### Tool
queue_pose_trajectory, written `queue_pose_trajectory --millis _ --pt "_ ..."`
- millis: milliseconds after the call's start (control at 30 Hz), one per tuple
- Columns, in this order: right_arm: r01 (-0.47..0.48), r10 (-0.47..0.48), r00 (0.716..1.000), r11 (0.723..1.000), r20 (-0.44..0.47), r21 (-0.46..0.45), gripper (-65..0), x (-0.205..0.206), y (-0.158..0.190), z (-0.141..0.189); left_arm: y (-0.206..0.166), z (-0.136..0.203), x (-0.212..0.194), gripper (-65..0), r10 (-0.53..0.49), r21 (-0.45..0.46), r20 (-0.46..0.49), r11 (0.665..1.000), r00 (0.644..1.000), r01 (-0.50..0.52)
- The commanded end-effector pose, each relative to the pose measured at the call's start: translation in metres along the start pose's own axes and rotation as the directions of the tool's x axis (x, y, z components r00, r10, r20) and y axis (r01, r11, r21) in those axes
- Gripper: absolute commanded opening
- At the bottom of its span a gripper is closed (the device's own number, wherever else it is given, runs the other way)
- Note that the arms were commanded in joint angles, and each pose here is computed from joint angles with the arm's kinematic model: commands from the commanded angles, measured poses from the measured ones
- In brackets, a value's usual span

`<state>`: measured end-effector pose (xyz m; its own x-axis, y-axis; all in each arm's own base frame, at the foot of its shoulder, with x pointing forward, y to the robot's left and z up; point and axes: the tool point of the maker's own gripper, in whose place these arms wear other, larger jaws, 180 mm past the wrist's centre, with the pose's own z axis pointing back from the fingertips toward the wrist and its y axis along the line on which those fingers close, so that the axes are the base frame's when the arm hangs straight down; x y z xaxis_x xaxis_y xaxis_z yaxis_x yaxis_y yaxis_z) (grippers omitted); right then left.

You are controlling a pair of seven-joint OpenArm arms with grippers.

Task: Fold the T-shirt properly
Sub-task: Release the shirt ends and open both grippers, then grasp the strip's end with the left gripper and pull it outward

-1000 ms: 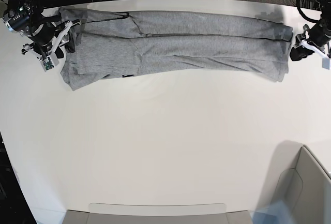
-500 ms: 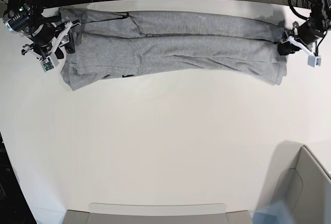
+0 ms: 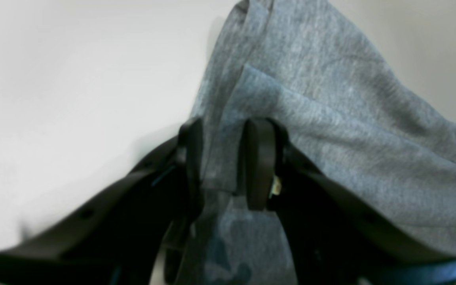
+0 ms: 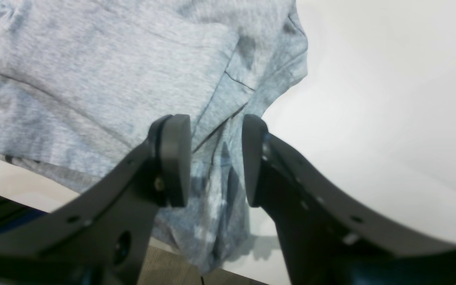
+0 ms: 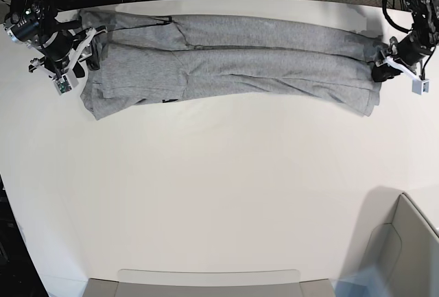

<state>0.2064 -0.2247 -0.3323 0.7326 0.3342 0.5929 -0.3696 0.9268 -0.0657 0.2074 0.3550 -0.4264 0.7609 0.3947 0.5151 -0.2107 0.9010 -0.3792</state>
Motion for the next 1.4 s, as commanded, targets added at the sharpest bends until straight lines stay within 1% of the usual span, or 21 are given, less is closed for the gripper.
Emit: queue_pose_trajectory --millis 0,67,100,167,200,267,367,400,467,533,567,700,800,900,1067,1133,1233,1300,1367 --pt "-0.024 0.024 0.999 1.0 0.033 -0.003 -43.0 0.01 -0.003 0.004 0.014 0.004 -0.012 -44.9 -0.015 0.058 -0.065 0.998 0.998 0.019" --pt "-0.024 0.024 0.999 1.0 0.035 -0.003 -43.0 0.01 -0.003 0.004 0.009 0.001 -0.02 -45.0 -0.024 0.045 -0.094 0.999 0.995 0.029" --pt "-0.024 0.024 0.999 1.0 0.035 -0.003 -43.0 0.01 -0.003 0.004 0.0 -0.004 -0.027 -45.6 -0.053 0.016 -0.12 0.998 0.991 0.055" --pt "-0.024 0.024 0.999 1.0 0.035 -0.003 -43.0 0.01 -0.003 0.004 -0.022 -0.01 -0.036 -48.5 -0.159 -0.076 -0.155 0.986 0.975 0.148" --pt "-0.024 0.024 0.999 1.0 0.036 -0.003 -43.0 0.011 -0.003 0.004 -0.035 -0.012 -0.043 -51.1 -0.222 -0.141 -0.167 0.97 0.961 0.199" --pt "-0.024 0.024 0.999 1.0 0.036 -0.003 -43.0 0.011 -0.003 0.004 -0.039 -0.015 -0.051 -56.5 -0.232 -0.155 -0.189 0.967 0.954 0.204" --pt "-0.024 0.024 0.999 1.0 0.035 -0.003 -43.0 0.01 -0.003 0.004 -0.039 -0.016 -0.052 -65.0 -0.231 -0.155 -0.194 0.967 0.953 0.202" --pt "-0.023 0.023 0.999 1.0 0.034 -0.003 -43.0 0.01 -0.003 0.004 -0.039 -0.016 -0.051 -65.0 -0.232 -0.154 -0.194 0.967 0.953 0.204" --pt "-0.022 0.022 0.999 1.0 0.034 -0.006 -43.0 0.01 -0.004 0.005 -0.034 -0.015 -0.049 -65.0 -0.243 -0.136 -0.193 0.966 0.951 0.219" --pt "-0.021 0.021 0.999 1.0 0.031 -0.007 -43.0 0.008 -0.004 0.005 -0.028 -0.015 -0.051 -65.0 -0.265 -0.113 -0.212 0.963 0.941 0.245" --pt "-0.021 0.021 0.999 1.0 0.031 -0.007 -43.0 0.008 -0.004 0.005 -0.021 -0.013 -0.047 -65.0 -0.266 -0.089 -0.206 0.963 0.942 0.253" --pt "-0.022 0.022 0.999 1.0 0.033 -0.007 -43.0 0.009 -0.004 0.005 0.011 0.007 -0.004 -65.0 -0.204 0.03 -0.088 0.978 0.975 0.207" --pt "-0.021 0.022 0.999 1.0 0.034 -0.009 -43.0 0.01 -0.005 0.005 0.034 0.025 0.017 -65.0 -0.171 0.11 -0.022 0.979 0.985 0.172" --pt "-0.023 0.024 0.999 1.0 0.035 -0.006 -43.0 0.01 -0.003 0.005 0.046 0.037 0.028 -65.0 -0.147 0.146 0.02 0.979 0.989 0.143" --pt "-0.023 0.024 0.999 1.0 0.038 -0.006 -43.0 0.011 -0.003 0.005 0.046 0.042 0.036 -65.0 -0.147 0.152 0.05 0.979 0.988 0.138" --pt "-0.023 0.023 0.999 1.0 0.039 -0.005 -43.0 0.012 -0.003 0.005 0.035 0.046 0.05 -65.0 -0.197 0.149 0.077 0.972 0.977 0.184" --pt "-0.02 0.02 0.999 1.0 0.04 -0.007 -43.0 0.012 -0.003 0.005 0.011 0.055 0.072 -65.0 -0.297 0.147 0.118 0.949 0.947 0.279" --pt "-0.019 0.02 0.999 1.0 0.04 -0.008 -43.0 0.012 -0.003 0.005 0.001 0.058 0.068 -65.0 -0.313 0.143 0.11 0.944 0.943 0.297" --pt "-0.019 0.019 0.999 1.0 0.041 -0.01 -43.0 0.012 -0.004 0.005 0.003 0.072 0.072 -65.0 -0.308 0.178 0.132 0.942 0.942 0.283"
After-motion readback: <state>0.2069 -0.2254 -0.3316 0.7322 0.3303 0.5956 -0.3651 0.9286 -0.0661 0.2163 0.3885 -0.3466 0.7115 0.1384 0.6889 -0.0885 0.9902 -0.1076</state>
